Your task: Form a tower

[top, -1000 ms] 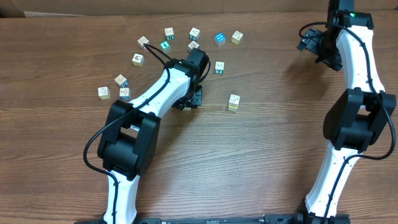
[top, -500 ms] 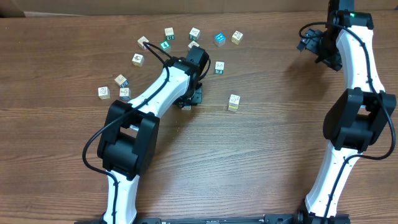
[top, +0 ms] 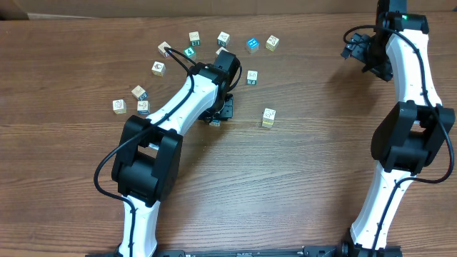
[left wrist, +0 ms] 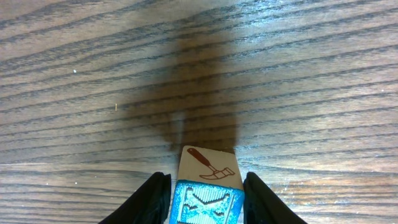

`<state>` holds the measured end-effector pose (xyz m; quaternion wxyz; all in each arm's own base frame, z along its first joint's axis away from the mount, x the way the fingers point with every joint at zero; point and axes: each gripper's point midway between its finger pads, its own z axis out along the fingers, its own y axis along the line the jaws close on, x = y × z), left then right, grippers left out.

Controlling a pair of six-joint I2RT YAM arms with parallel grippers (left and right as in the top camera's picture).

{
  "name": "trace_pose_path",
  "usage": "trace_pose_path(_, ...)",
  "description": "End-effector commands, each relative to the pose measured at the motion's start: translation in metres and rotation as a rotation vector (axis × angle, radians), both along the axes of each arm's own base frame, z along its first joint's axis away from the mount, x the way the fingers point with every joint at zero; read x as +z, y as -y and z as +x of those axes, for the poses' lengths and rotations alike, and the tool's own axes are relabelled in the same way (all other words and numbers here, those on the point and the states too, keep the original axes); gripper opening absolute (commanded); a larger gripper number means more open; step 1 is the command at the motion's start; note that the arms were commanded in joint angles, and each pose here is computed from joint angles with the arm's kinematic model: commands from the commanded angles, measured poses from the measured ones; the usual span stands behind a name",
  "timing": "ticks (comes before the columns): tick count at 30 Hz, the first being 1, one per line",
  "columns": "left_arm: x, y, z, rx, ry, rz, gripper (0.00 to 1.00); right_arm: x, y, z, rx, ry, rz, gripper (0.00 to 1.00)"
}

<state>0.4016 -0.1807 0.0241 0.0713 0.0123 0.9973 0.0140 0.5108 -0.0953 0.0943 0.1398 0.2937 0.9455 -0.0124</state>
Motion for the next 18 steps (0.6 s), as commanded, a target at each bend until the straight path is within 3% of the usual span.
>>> trace_pose_path(1,-0.0017,0.0010,0.0041,0.011,-0.002,-0.009,0.34,0.0133,0.0041,0.0029,-0.010,0.034,-0.008,1.00)
trace_pose_path(18,-0.0020,0.0010,0.0036,0.011,-0.004,-0.009,0.36,0.0133,0.0041,0.0029,-0.010,0.034,-0.008,1.00)
